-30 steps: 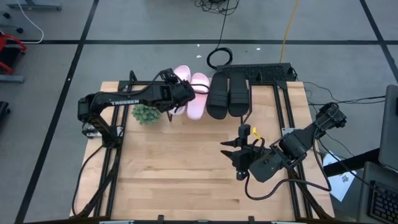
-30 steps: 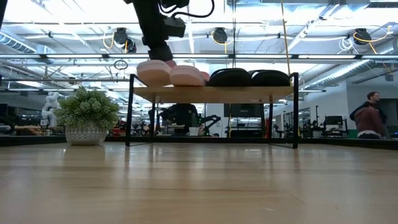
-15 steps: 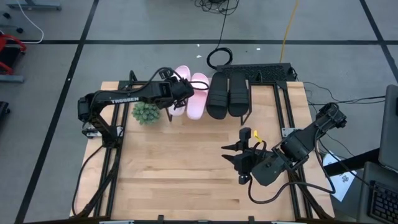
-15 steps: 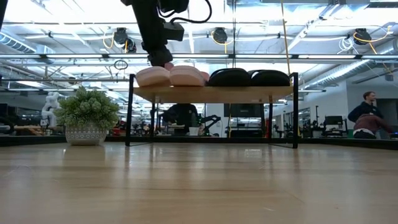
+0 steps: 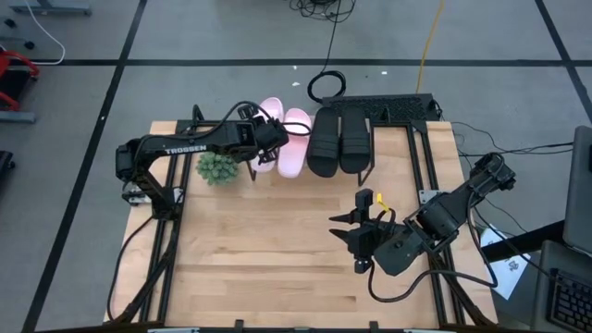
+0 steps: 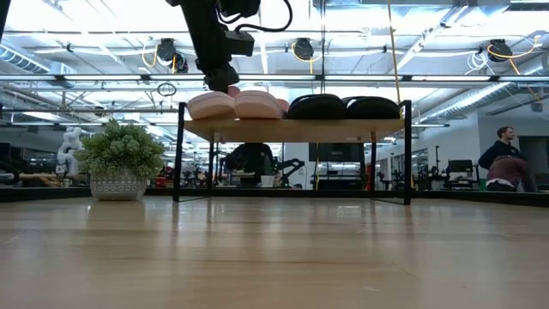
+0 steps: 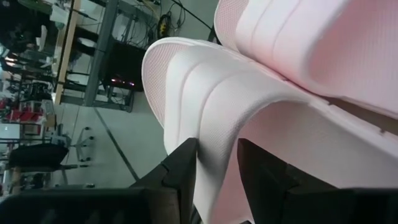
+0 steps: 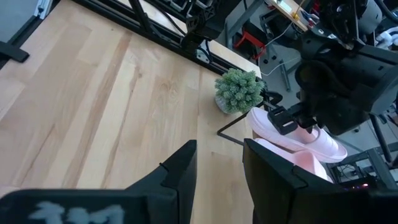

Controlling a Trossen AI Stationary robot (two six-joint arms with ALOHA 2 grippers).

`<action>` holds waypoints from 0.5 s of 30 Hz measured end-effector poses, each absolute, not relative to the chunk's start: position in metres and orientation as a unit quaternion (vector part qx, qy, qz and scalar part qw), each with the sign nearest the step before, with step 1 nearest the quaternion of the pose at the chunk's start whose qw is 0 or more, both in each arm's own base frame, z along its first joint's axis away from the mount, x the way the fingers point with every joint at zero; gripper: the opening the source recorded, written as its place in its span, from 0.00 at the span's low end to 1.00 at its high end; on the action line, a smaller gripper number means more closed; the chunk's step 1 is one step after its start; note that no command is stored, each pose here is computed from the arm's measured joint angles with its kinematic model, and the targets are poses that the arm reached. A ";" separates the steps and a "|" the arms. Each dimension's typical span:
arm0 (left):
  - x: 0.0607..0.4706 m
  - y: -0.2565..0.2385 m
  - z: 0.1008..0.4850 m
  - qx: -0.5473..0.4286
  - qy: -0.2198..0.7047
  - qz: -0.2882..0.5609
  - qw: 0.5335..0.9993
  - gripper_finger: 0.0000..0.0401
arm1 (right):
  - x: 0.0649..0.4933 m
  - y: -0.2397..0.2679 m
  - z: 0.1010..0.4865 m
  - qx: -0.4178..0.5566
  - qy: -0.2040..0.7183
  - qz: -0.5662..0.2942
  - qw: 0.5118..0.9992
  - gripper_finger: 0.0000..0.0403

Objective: Pick and place slides into the shelf
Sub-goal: Put the pink slipper on the shelf

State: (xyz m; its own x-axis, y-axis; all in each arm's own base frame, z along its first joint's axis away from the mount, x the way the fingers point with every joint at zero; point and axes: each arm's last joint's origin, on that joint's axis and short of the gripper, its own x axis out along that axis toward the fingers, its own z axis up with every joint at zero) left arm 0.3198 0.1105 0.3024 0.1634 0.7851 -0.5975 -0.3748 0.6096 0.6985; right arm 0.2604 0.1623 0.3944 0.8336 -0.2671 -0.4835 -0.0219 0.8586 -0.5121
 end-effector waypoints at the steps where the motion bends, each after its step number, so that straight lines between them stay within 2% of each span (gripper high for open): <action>1: 0.320 0.110 0.302 0.199 0.513 0.394 0.736 0.29 | 0.260 0.162 0.394 -0.257 0.281 -0.067 0.922 0.29; 15: 0.318 0.101 0.299 0.179 0.521 0.394 0.736 0.29 | 0.260 0.162 0.394 -0.257 0.281 -0.066 0.922 0.29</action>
State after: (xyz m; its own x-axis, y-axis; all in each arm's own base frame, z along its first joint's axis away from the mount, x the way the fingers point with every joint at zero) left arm 0.3176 0.1009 0.2994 0.1472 0.7663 -0.6254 -0.3935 0.6255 0.6737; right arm 0.2604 0.1623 0.3944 0.8335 -0.2669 -0.4839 -0.0222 0.8588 -0.5119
